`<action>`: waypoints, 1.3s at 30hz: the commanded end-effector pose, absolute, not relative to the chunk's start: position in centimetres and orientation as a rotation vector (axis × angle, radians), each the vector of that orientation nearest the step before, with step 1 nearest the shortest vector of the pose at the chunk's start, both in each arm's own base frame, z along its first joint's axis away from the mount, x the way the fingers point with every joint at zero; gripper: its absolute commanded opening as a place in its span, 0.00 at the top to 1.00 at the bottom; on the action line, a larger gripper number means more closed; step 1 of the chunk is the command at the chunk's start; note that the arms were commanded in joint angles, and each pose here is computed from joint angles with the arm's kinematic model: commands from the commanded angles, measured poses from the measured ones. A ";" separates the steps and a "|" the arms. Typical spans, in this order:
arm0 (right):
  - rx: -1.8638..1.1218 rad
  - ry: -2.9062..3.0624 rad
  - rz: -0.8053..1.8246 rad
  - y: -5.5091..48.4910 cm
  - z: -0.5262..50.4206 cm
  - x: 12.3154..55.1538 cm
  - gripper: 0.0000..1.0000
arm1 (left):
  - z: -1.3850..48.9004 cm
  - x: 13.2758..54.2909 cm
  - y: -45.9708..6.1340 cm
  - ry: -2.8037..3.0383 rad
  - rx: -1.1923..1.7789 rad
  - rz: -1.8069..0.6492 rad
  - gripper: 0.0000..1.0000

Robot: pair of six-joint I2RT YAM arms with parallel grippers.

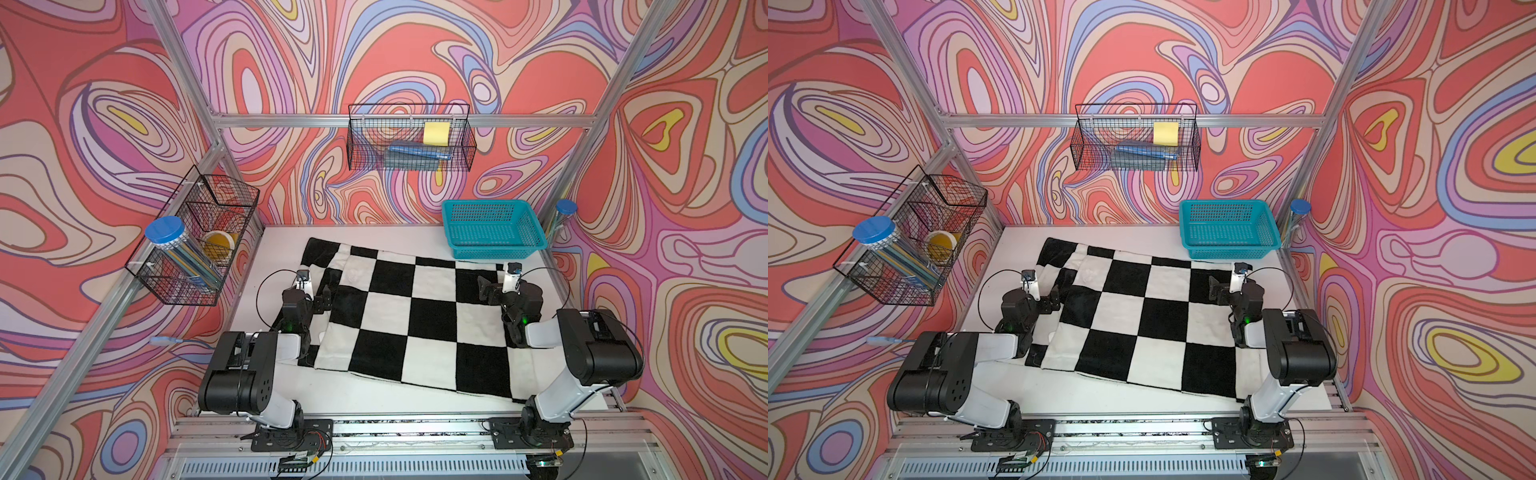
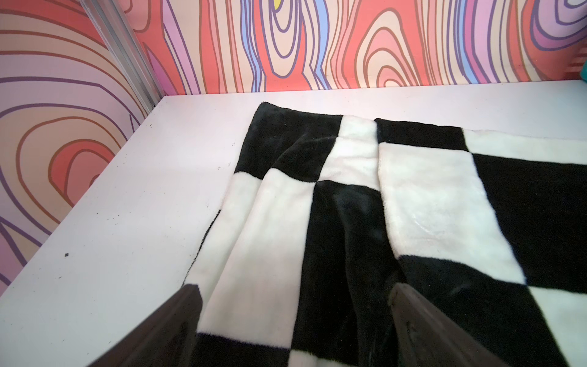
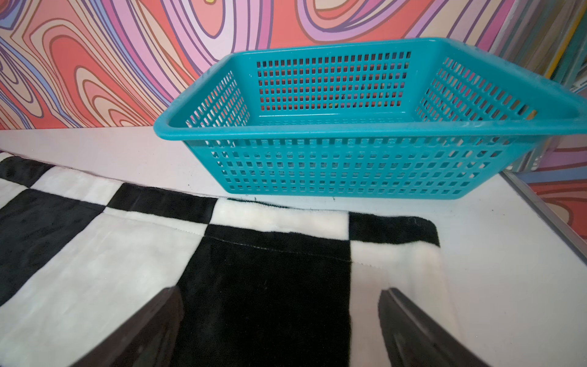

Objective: Roll up the pillowcase
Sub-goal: Adjust the pillowcase at the center of the board.

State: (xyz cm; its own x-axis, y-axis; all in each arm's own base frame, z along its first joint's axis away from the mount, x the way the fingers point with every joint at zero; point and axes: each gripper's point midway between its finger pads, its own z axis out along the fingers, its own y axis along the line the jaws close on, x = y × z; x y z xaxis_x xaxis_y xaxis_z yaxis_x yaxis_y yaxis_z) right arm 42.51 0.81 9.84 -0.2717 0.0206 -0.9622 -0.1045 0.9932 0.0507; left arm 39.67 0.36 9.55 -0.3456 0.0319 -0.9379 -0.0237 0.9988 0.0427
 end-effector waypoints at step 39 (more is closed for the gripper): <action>1.000 2.970 0.242 0.3 3.4 24.5 1.00 | 7.6 23.2 -14.1 3.182 -0.374 -0.346 1.00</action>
State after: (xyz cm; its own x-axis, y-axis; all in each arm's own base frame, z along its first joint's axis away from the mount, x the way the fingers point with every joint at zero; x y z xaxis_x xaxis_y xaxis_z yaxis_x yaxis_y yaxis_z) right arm 24.64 0.34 4.48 -0.7988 0.6009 0.0301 0.5965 0.7844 0.1697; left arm 24.09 -12.33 8.86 -0.9565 -0.2918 0.0061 -0.2857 0.9317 -0.2241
